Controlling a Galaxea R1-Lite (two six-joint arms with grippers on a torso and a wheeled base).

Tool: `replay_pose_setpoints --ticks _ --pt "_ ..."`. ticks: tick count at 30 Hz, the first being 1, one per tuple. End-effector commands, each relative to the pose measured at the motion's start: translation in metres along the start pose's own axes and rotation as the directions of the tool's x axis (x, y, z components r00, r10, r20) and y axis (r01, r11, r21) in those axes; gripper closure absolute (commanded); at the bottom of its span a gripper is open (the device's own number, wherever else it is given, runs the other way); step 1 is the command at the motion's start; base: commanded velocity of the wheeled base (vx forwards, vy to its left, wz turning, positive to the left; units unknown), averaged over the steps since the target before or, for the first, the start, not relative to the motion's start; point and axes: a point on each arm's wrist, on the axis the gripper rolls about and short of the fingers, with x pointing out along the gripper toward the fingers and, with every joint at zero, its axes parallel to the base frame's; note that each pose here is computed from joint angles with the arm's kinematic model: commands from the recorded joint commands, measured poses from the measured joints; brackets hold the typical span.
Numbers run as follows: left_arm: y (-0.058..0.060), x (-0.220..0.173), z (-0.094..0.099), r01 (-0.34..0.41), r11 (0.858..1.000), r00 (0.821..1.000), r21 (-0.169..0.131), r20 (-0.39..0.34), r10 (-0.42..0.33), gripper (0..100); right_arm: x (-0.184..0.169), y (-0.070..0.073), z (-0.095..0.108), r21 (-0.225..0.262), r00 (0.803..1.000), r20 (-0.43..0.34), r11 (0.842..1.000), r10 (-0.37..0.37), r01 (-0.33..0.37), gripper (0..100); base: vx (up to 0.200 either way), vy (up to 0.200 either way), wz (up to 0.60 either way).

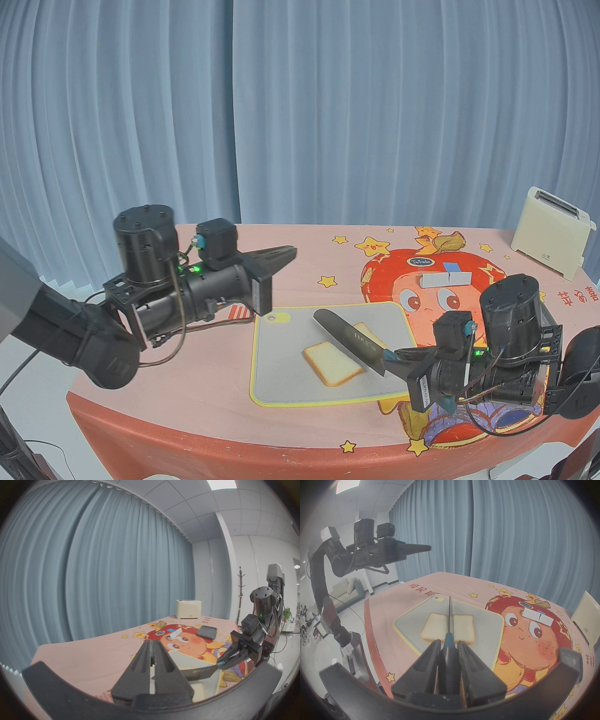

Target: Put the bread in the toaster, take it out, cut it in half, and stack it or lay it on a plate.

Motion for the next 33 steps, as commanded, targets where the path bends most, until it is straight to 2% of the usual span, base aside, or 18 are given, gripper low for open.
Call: replay_pose_setpoints --ticks 1,6,11,15,18,19,23,26,27,33 --pt "0.011 -0.038 0.018 -0.077 0.997 0.996 0.013 0.049 0.076 100 0.001 -0.004 0.001 0.007 1.0 0.005 1.0 -0.015 0.015 100 0.0 0.0 0.0" --pt "0.011 -0.06 0.017 -0.101 0.995 0.994 0.009 0.045 0.101 100 0.001 -0.004 0.001 0.006 1.0 0.004 1.0 -0.012 0.012 100 0.0 0.0 0.0" --pt "0.004 -0.084 0.018 -0.118 0.993 0.992 0.008 0.051 0.117 100 0.001 -0.004 0.002 0.003 1.0 0.006 1.0 -0.01 0.01 100 0.0 0.0 0.0" --pt "0.012 -0.108 0.016 -0.189 0.982 0.981 0.007 0.053 0.188 100 0.0 -0.004 0.007 0.007 0.999 0.045 1.0 -0.002 0.002 100 0.0 0.0 0.0" --pt "0.012 -0.118 0.015 -0.213 0.977 0.975 0.008 0.064 0.212 100 0.001 -0.003 0.01 0.014 0.997 0.081 1.0 0.007 -0.008 100 0.0 0.0 0.0" --pt "0.008 -0.127 0.011 -0.218 0.976 0.974 0.009 0.07 0.217 100 0.001 -0.003 0.012 0.018 0.994 0.108 1.0 0.01 -0.012 100 0.0 0.0 0.0" --pt "0.0 -0.149 0.003 -0.233 0.972 0.969 0.014 0.091 0.231 100 -0.001 -0.003 0.014 0.021 0.992 0.129 1.0 0.011 -0.013 100 0.0 0.0 0.0" --pt "-0.001 -0.157 0.0 -0.252 0.968 0.964 0.011 0.085 0.251 100 -0.001 -0.003 0.015 0.021 0.991 0.132 1.0 0.011 -0.014 100 0.0 0.0 0.0" --pt "-0.004 -0.17 -0.007 -0.273 0.962 0.959 0.008 0.076 0.272 100 -0.002 -0.003 0.015 0.023 0.991 0.132 1.0 0.006 -0.009 100 0.0 0.0 0.0" --pt "-0.018 -0.197 -0.025 -0.292 0.956 0.956 0.007 0.046 0.291 100 -0.002 -0.008 0.015 0.034 0.991 0.136 0.999 -0.016 0.012 100 0.0 0.0 0.0"
